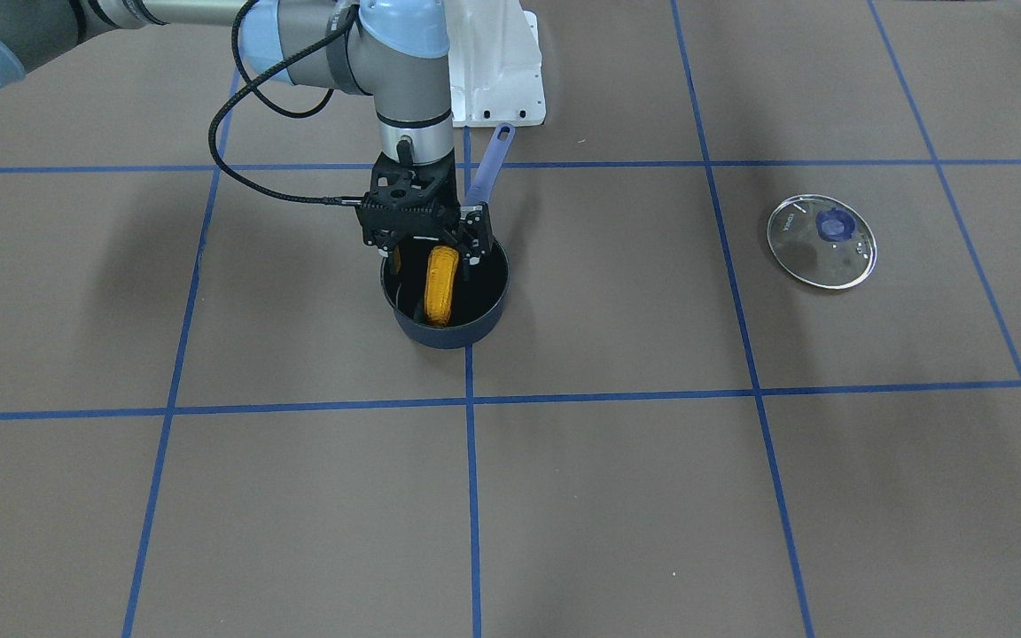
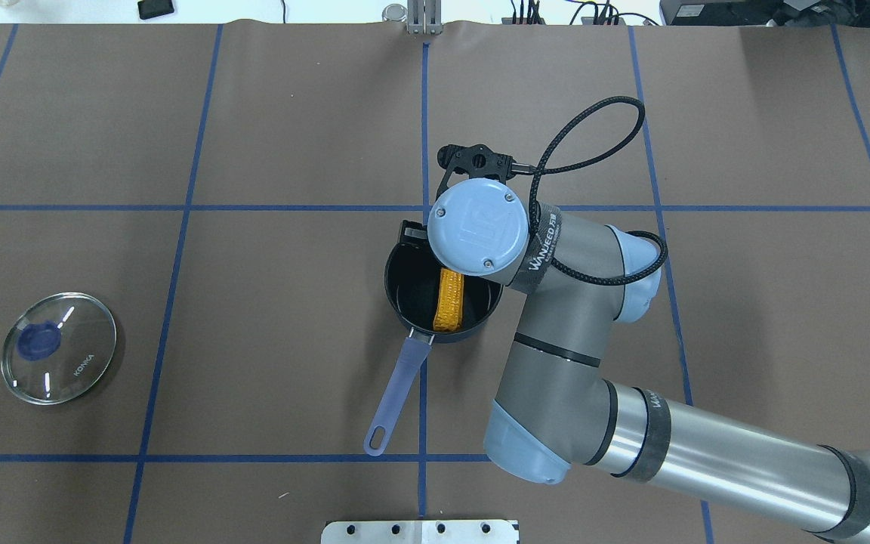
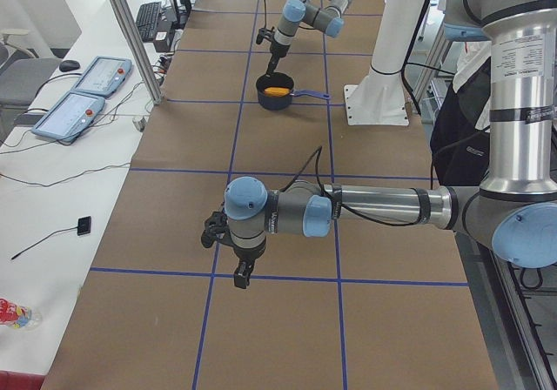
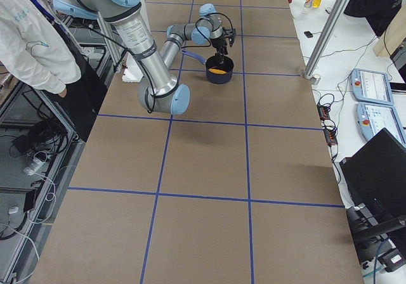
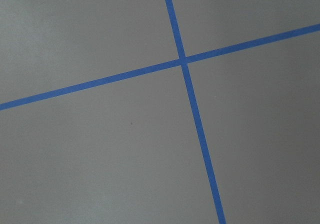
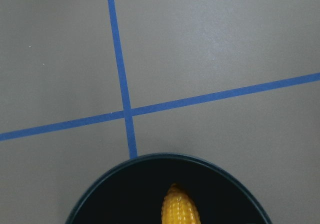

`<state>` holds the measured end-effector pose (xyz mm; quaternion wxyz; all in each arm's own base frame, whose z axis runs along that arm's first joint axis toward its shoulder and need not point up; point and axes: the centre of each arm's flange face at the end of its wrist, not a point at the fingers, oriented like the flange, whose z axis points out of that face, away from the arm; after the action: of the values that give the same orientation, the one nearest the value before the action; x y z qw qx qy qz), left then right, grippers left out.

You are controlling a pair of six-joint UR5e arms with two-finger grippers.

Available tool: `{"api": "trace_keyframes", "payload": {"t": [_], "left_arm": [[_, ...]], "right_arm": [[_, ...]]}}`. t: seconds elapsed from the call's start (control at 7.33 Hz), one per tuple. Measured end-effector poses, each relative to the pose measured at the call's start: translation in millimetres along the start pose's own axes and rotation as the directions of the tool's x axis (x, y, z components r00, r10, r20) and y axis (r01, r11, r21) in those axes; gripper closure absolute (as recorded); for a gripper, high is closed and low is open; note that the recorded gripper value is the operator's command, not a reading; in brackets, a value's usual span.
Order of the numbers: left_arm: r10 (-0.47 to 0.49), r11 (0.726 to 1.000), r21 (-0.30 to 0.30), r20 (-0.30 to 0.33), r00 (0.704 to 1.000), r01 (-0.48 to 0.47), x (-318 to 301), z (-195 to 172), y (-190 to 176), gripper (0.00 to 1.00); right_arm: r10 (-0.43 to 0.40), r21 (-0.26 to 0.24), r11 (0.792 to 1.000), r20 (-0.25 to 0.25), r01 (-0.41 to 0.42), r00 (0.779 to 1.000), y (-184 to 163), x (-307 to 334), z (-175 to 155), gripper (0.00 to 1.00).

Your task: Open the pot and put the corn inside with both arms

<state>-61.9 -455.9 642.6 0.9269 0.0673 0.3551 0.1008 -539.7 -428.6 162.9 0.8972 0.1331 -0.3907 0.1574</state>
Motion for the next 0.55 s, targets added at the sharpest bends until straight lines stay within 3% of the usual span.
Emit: {"api": "trace_keyframes", "payload": {"t": [0.27,0.55], "left_arm": [[-0.006,1.000,-0.003,0.000,1.000,0.006,-0.7,0.8,0.6,0.02],[-0.023,1.000,-0.015,-0.009,1.000,0.023,-3.1,3.8,4.8,0.02]], "right_arm": [[-0.036,-0.041,0.999,-0.004,0.036,0.999,-64.2,31.7,-7.6,0.00],[-0.162,-0.103,0.982,-0.024,0.159,0.986,-151.2,116.7,-9.3,0.00]]}}
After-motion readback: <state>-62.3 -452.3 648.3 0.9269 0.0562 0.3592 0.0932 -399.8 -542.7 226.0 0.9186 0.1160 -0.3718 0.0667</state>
